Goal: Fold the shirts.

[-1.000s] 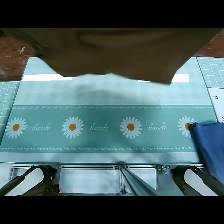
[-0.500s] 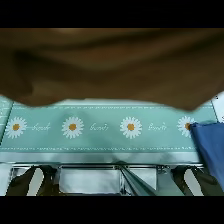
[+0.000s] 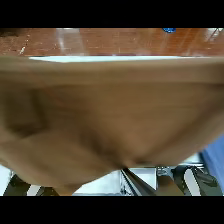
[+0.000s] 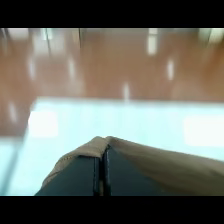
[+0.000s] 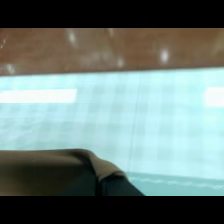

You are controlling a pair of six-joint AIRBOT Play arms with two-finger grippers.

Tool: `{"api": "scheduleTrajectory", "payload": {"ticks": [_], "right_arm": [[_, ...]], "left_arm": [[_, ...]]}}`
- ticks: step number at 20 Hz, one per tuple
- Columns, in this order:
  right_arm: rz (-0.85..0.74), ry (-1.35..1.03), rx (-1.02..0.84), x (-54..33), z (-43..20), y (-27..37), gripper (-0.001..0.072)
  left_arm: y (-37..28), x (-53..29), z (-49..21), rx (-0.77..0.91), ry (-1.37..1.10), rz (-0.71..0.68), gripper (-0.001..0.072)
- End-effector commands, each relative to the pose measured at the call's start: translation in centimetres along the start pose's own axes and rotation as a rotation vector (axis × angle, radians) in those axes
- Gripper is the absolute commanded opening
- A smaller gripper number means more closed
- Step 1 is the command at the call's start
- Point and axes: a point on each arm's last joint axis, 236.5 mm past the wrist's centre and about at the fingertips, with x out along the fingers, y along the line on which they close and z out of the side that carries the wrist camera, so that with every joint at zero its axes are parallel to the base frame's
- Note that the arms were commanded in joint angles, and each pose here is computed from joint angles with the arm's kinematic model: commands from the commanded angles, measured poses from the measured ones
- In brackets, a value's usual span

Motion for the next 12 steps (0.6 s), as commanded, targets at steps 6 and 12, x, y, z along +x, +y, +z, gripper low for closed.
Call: {"api": "scheduleTrajectory", "payload": {"ticks": [6,12], "right_arm": [[0.124,0.226,0.338,20.5,-8.7,-10.6,0.0017],[0.178,0.269,0.606,35.0,-10.0,-18.8,0.0018]], "left_arm": [[-4.3,27.5,-14.3,-0.369,0.343,-0.207,0.0018],[-6.1,44.5,-18.8,-0.492,0.449,-0.218,0.0018]]}}
